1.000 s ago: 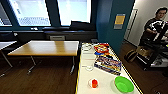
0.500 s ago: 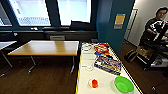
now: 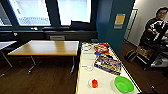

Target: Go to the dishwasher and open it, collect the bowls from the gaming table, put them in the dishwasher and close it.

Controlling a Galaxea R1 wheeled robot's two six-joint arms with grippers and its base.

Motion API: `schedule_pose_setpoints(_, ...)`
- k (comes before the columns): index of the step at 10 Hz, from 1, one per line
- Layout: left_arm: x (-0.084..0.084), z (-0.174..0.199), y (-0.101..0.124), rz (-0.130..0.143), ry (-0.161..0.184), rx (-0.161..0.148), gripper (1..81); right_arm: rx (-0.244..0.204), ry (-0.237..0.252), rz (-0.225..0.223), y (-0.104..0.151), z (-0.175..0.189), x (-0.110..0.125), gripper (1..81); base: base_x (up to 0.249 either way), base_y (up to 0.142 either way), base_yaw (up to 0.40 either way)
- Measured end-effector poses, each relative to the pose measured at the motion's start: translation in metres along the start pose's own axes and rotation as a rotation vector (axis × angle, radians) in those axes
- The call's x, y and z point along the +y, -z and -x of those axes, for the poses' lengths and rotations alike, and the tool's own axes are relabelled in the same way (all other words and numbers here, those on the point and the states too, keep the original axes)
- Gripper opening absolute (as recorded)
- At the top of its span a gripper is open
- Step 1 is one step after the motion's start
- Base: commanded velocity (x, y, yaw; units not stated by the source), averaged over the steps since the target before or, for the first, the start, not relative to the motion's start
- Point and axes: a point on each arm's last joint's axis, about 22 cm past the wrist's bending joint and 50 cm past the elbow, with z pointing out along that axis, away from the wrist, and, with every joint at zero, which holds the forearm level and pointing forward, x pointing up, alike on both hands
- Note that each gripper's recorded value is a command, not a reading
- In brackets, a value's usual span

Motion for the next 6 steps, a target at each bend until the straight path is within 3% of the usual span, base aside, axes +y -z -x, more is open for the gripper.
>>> schedule_pose_setpoints(2,-0.003,-0.001,0.001,-0.006,-0.002,0.001,81.1,0.036,-0.141,-0.011,0.007,-0.018,0.010,81.1,0.000,0.000,0.000)
schedule_pose_setpoints(3,-0.003,-0.001,0.000,-0.006,-0.002,0.002,81.1,0.049,-0.177,-0.006,0.011,-0.025,0.016,81.1,0.000,0.000,0.000)
schedule_pose_setpoints(6,0.003,0.001,-0.004,0.004,0.001,0.000,81.1,0.095,-0.209,0.008,0.026,-0.053,0.026,81.1,0.000,0.000,0.000)
